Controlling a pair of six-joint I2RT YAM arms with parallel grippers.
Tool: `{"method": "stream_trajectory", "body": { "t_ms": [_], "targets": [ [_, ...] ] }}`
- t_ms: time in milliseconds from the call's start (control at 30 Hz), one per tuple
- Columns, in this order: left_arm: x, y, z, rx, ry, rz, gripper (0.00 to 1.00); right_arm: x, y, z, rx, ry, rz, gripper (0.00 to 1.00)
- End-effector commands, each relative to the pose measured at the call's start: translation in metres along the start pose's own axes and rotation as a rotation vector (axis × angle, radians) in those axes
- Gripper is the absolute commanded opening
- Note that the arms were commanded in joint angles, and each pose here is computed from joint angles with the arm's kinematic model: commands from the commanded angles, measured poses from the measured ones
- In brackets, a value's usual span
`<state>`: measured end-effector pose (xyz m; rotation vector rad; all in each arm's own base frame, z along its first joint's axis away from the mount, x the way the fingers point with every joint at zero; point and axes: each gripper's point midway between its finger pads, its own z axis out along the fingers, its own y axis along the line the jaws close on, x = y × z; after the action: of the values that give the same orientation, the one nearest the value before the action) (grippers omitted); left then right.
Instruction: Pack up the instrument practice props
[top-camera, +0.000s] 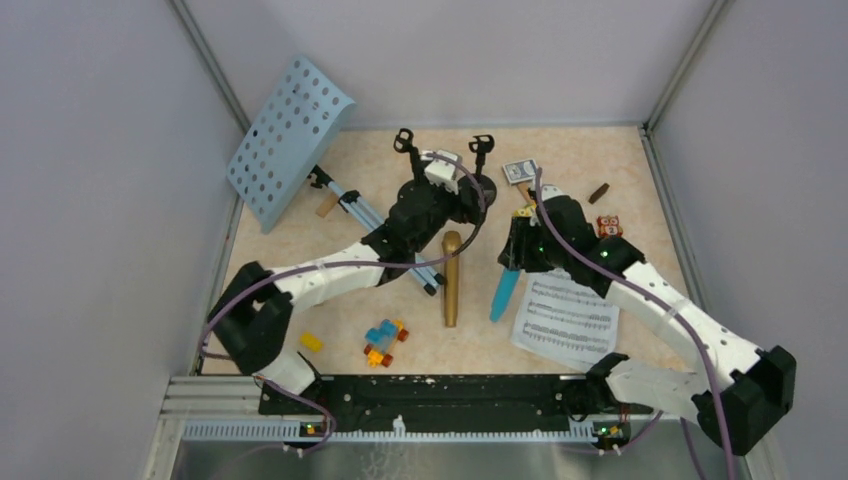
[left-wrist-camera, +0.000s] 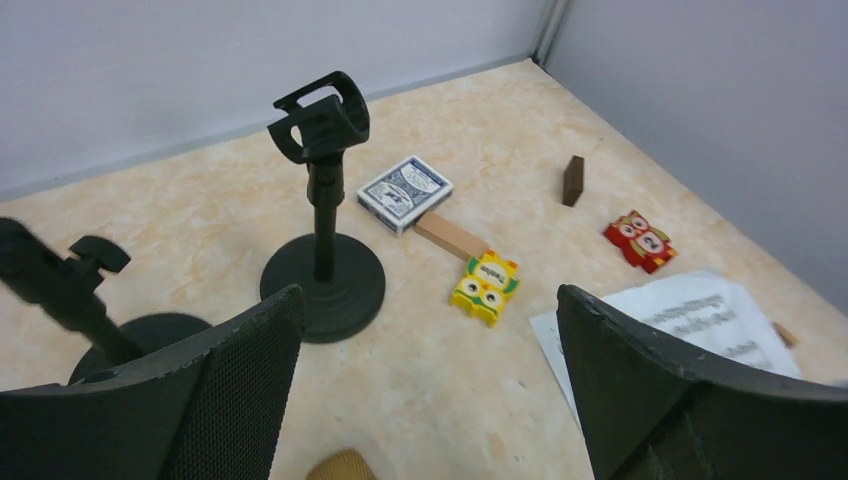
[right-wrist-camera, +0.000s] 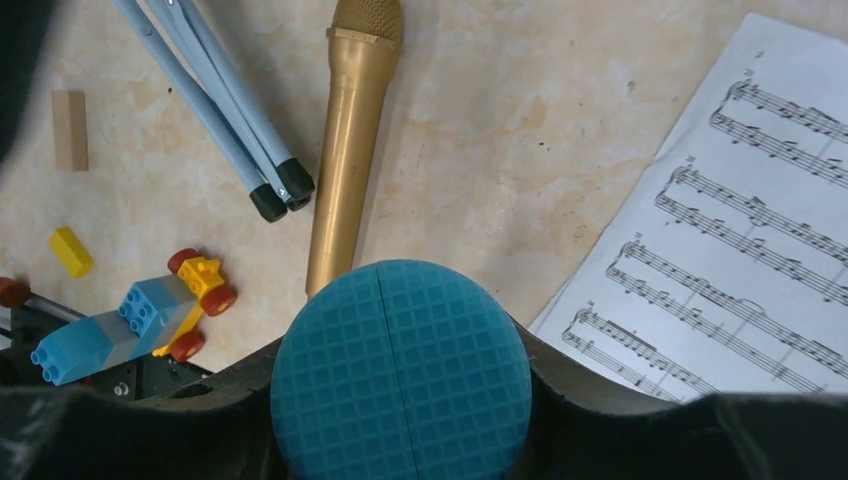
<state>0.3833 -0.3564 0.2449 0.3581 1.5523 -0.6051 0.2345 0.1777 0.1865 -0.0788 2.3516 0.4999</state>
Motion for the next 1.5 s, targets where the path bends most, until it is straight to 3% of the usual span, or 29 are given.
{"method": "stream_trajectory", "body": {
  "t_ms": [0, 100, 300, 500, 767, 933, 1233, 1333, 1467],
  "targets": [
    [-0.011, 0.004, -0.056, -0.060, 0.149, -0.096, 0.99, -0.004, 0.017, 0.024, -0.093, 0.041, 0.037, 0.09],
    [-0.022, 0.003, -0.097, -0.038, 0.189, -0.134, 0.99, 0.005, 0.017, 0.049, -0.102, 0.096, 0.049, 0.09],
    [-0.053, 0.010, -0.171, 0.004, 0.106, -0.139, 0.99, 0.019, 0.005, 0.098, -0.050, 0.169, 0.048, 0.09],
    [-0.049, 0.033, -0.210, -0.062, 0.096, -0.091, 0.99, 0.008, -0.006, 0.142, 0.017, 0.083, 0.090, 0.16],
    [-0.031, 0.047, -0.233, -0.106, 0.131, -0.076, 0.99, 0.004, -0.014, 0.170, 0.049, -0.020, 0.230, 0.19],
    [-0.023, 0.051, -0.241, -0.112, 0.133, -0.077, 0.99, 0.020, -0.012, 0.189, 0.036, 0.033, 0.245, 0.32],
    [-0.018, 0.060, -0.249, -0.143, 0.127, -0.060, 0.99, 0.035, -0.004, 0.195, 0.015, 0.076, 0.224, 0.65],
    [-0.017, 0.062, -0.253, -0.152, 0.136, -0.058, 0.99, 0.031, -0.002, 0.187, 0.007, 0.065, 0.225, 0.73],
    [-0.017, 0.063, -0.255, -0.158, 0.128, -0.068, 0.99, 0.025, -0.002, 0.172, 0.016, 0.059, 0.220, 0.75]
  ]
}}
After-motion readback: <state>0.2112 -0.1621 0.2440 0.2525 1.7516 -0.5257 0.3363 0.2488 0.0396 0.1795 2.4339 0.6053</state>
